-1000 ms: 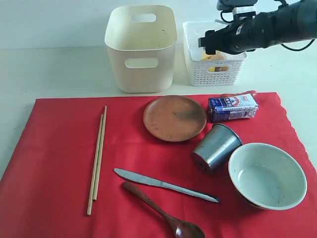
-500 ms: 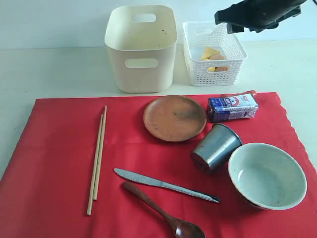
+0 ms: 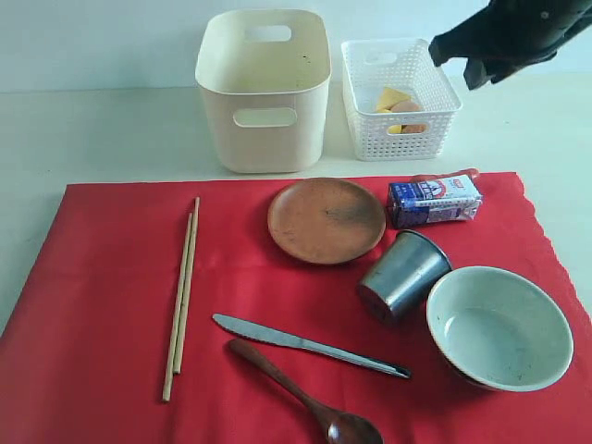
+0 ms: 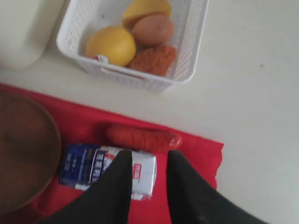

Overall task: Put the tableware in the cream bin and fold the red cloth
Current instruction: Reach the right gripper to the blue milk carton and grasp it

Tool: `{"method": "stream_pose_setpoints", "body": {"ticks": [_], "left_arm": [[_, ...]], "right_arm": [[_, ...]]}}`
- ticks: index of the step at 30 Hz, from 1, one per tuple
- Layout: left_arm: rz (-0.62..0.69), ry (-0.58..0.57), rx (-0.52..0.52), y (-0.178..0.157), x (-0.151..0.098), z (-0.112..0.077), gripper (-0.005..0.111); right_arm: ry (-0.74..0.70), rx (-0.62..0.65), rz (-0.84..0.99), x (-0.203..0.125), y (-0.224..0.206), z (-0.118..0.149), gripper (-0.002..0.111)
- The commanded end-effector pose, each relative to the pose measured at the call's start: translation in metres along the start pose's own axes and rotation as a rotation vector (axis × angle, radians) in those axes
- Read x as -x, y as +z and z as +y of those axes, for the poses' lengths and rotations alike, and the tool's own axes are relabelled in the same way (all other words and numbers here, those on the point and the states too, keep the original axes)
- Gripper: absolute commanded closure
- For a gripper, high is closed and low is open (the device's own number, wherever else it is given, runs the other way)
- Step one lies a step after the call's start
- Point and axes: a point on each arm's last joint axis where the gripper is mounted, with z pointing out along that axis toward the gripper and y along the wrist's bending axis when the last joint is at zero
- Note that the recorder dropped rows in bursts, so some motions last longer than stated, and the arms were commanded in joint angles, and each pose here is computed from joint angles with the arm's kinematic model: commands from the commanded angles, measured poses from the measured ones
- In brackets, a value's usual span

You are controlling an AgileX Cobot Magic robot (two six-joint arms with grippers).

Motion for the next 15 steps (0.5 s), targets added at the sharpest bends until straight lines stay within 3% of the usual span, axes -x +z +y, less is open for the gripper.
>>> {"method": "stream_pose_setpoints", "body": {"ticks": [1,9,15], "left_arm": [[-0.006,-0.004,-0.007,0.000,-0.001,0.000,0.104],[-0.006,-0.004,-0.007,0.000,-0.001,0.000,0.104],[-0.006,-0.004,-0.007,0.000,-0.001,0.000,0.104]], "right_arm": [[-0.068,0.032,0.068,-0.016,0.011,0.023,0.073],[-0.251,0.084,0.088,-0.031,0.034,0.063,0.031],[-0.286,0.062,0.135,-0.035,0.049,0.062,0.023]]}}
